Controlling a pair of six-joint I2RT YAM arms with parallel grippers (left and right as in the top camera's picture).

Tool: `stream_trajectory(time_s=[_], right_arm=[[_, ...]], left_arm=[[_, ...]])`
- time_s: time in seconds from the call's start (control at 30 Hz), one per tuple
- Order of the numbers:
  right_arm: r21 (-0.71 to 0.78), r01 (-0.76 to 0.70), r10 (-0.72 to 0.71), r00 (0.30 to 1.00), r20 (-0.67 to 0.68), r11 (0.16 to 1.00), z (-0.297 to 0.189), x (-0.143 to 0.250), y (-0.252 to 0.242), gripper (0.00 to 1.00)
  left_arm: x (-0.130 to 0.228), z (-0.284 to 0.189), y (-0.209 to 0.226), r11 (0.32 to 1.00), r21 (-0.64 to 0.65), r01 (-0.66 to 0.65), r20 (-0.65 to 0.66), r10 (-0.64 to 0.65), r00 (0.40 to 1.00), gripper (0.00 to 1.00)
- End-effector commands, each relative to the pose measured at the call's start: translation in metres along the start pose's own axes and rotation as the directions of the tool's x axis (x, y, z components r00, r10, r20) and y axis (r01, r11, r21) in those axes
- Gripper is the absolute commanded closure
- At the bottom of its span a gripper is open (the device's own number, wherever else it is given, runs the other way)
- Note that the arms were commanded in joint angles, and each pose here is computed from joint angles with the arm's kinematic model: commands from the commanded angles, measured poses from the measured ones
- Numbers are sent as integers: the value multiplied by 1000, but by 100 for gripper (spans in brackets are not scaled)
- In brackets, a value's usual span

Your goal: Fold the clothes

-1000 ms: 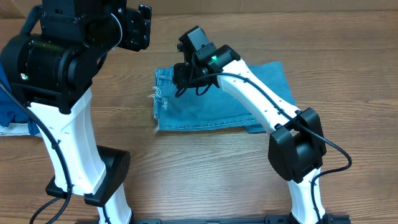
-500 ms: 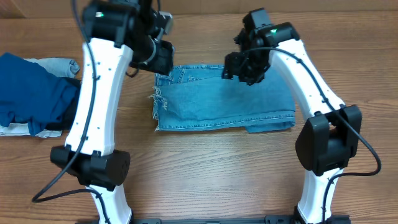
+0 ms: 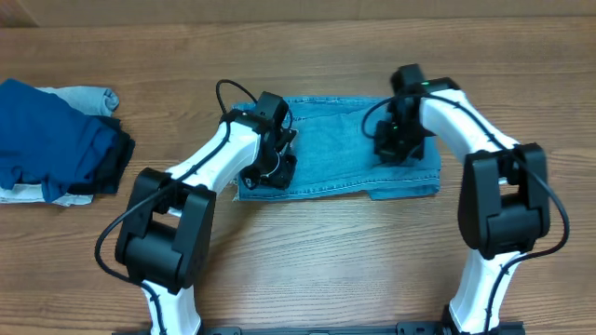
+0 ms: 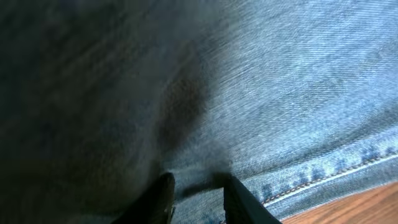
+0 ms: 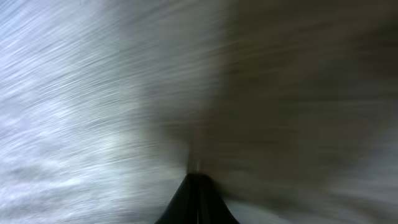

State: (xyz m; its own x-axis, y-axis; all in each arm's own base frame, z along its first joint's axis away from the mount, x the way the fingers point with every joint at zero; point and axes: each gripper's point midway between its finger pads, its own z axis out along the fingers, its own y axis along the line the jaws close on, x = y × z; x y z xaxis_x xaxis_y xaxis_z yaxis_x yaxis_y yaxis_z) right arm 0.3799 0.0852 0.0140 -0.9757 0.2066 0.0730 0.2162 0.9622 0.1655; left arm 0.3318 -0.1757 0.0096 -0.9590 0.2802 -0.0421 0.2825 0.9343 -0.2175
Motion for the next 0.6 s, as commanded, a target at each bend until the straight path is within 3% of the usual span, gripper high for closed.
stream_trajectory(time_s=[0.0,0.17,0.27,0.33,0.47,0.57], right_arm=[[64,-124,121,992,45,990,-27,-16,-54,96],[-127,-64,78,991,105,990,-75,-25,-56,90],[-275,29,2,994,112,961,-87,-22,-34,57],[-274,32,-1,993,116,961,-83,-25,-34,41],[-265,25,-8,998,65,964,-53,-30,-39,26],[-259,27,-24,1000,14,965,-30,-28,-44,23]], left_arm=[[18,6,77,951,-193,242,-4,-247,969,69],[12,3,81,959,-116,259,7,-260,966,71],[7,3,70,967,-81,240,9,-240,971,69],[8,3,67,969,-81,232,4,-232,973,69],[7,-3,61,975,-62,215,-14,-216,976,70],[-1,-21,56,983,-53,174,-22,-175,984,71]])
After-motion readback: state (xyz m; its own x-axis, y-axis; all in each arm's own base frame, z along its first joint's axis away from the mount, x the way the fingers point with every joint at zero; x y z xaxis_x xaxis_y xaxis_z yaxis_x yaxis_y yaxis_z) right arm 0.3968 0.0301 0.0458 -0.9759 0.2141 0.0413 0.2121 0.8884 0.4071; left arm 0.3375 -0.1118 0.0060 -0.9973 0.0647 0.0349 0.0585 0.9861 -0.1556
